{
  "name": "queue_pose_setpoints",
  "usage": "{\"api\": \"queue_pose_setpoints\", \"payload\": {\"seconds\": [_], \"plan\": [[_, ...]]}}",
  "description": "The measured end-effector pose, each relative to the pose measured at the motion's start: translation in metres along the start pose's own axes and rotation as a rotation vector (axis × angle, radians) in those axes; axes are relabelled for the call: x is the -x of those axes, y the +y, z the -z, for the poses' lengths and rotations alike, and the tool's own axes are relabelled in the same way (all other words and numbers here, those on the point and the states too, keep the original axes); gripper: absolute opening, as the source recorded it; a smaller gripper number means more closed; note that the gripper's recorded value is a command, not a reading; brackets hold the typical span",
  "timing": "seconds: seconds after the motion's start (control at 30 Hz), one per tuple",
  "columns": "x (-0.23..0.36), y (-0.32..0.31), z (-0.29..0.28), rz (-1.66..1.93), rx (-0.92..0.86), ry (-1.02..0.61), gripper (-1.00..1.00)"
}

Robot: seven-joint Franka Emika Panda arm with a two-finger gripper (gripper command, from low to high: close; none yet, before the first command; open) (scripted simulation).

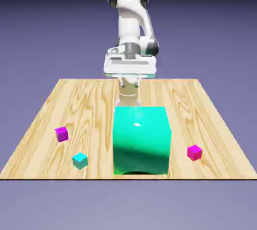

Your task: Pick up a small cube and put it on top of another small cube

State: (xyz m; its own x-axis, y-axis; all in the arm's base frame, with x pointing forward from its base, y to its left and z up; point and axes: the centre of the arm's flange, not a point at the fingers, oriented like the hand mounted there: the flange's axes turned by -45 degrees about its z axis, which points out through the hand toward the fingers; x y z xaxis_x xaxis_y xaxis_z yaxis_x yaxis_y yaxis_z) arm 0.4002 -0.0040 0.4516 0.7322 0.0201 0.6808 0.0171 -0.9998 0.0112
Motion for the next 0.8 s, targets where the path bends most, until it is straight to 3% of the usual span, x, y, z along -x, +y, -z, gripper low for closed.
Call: {"api": "queue_pose_setpoints", "payload": {"seconds": [0.37, 0.8], "plan": [[0.002, 0.09, -0.115, -0.297, 0.041, -0.427, 0.0], [0.072, 0.203, -0.232, -0.629, 0.109, -0.891, 0.0]]}}
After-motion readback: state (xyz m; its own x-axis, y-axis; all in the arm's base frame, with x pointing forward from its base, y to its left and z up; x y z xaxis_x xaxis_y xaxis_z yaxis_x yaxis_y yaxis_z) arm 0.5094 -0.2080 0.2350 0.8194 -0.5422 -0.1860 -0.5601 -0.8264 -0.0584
